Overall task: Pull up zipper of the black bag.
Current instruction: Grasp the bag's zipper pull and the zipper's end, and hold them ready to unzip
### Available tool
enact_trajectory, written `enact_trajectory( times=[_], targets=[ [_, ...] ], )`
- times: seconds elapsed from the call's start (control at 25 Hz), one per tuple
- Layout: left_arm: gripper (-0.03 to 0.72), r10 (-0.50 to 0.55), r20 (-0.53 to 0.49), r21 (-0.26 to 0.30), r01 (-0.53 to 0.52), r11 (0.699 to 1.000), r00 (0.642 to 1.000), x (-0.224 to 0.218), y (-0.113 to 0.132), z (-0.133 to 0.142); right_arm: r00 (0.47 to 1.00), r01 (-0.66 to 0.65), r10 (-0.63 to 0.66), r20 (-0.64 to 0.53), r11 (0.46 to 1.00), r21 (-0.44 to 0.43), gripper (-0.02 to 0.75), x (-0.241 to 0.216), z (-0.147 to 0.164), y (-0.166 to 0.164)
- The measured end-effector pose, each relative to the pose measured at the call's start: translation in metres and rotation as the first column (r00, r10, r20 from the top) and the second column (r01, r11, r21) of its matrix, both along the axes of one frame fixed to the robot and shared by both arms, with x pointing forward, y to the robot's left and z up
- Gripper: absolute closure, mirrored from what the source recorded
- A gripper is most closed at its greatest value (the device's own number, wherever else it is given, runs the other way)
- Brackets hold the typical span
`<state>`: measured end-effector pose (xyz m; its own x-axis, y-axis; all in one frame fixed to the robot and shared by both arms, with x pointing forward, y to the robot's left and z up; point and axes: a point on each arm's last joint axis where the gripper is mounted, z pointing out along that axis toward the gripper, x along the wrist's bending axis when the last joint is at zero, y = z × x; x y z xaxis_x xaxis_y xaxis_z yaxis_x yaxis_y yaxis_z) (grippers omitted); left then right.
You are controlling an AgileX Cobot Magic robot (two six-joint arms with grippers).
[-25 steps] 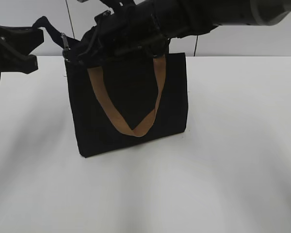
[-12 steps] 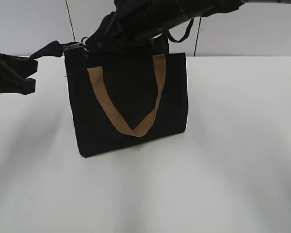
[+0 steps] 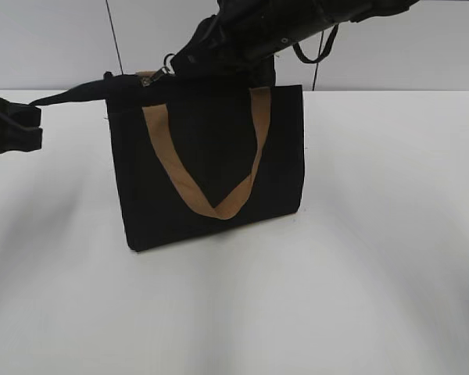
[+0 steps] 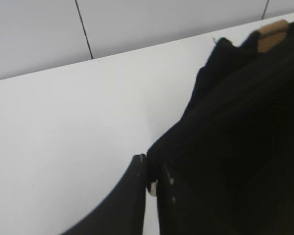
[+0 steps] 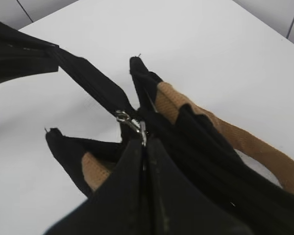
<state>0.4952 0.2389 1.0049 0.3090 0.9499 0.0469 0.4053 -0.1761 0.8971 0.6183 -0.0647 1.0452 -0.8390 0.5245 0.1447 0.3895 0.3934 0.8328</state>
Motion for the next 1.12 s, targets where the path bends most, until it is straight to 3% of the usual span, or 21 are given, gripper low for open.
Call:
enact_trajectory(
  times=[0.36,0.6,0.8,0.88,1.04,1.12],
  targets=[
    [0.661,0.043,-0.045,-0.005,-0.043,0.999,0.998,0.000,0.006,-0.003,0.996,0.087,-0.087,0.001,0.993,-0.077,0.752,0.020,-0.006,-0.041],
    [0.661,0.049,-0.052,-0.004,-0.049,0.999,0.997,0.000,0.006,-0.004,0.980,0.199,-0.200,-0.008,0.977,-0.073,0.752,0.034,0.001,-0.081],
    [0.641,0.067,-0.061,-0.032,-0.069,0.997,0.996,0.000,0.006,-0.004,0.983,0.174,-0.177,-0.045,0.983,-0.063,0.735,0.029,0.002,-0.076],
    [0.544,0.056,-0.071,-0.034,-0.058,0.998,0.996,-0.002,0.002,-0.004,0.988,0.138,-0.142,-0.064,0.989,-0.060,0.645,0.023,0.005,-0.072],
    [0.246,0.070,-0.172,-0.086,-0.086,0.993,0.983,-0.013,-0.010,-0.006,0.984,0.069,-0.078,-0.159,0.996,-0.059,0.323,0.009,0.010,-0.067],
    [0.209,0.095,-0.256,-0.106,-0.125,0.986,0.962,-0.022,-0.011,-0.004,0.964,0.068,-0.085,-0.250,0.995,-0.078,0.263,0.001,0.012,-0.069]
  ],
)
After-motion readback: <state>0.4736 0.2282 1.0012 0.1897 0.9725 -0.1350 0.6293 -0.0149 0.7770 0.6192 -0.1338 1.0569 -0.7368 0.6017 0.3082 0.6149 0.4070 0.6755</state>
